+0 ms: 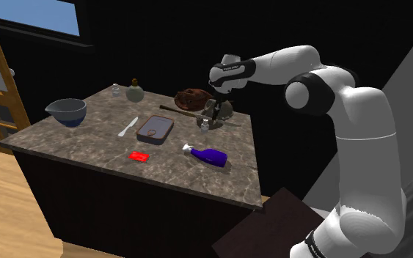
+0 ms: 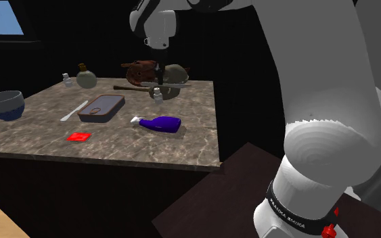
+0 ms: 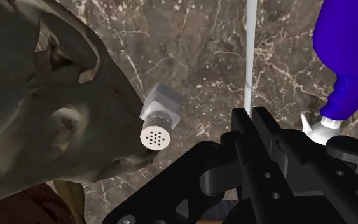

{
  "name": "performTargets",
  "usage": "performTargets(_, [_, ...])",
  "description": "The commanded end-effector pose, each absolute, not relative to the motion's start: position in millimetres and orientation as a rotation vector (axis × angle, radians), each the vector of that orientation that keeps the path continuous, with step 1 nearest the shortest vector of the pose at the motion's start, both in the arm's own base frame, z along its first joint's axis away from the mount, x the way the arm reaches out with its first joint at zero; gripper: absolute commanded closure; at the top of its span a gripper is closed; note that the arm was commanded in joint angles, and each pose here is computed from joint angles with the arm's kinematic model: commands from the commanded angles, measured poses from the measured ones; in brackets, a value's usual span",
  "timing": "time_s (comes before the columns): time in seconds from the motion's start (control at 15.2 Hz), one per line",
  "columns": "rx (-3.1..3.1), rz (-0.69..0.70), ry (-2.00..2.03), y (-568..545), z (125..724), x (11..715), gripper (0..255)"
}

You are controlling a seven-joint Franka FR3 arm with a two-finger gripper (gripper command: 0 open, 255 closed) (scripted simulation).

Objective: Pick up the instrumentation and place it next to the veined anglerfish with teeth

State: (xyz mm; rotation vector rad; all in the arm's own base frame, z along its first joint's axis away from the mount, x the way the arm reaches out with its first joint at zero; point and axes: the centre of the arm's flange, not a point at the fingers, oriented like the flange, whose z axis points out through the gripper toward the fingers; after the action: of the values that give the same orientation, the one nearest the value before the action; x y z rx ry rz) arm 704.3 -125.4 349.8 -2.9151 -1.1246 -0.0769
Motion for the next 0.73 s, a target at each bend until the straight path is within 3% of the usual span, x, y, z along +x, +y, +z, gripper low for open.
performTargets(0.0, [-2.915, -0.078, -1.125, -125, 340, 704, 255])
performTargets(0.66, [-2.915, -0.078, -1.125, -125, 287, 704, 255])
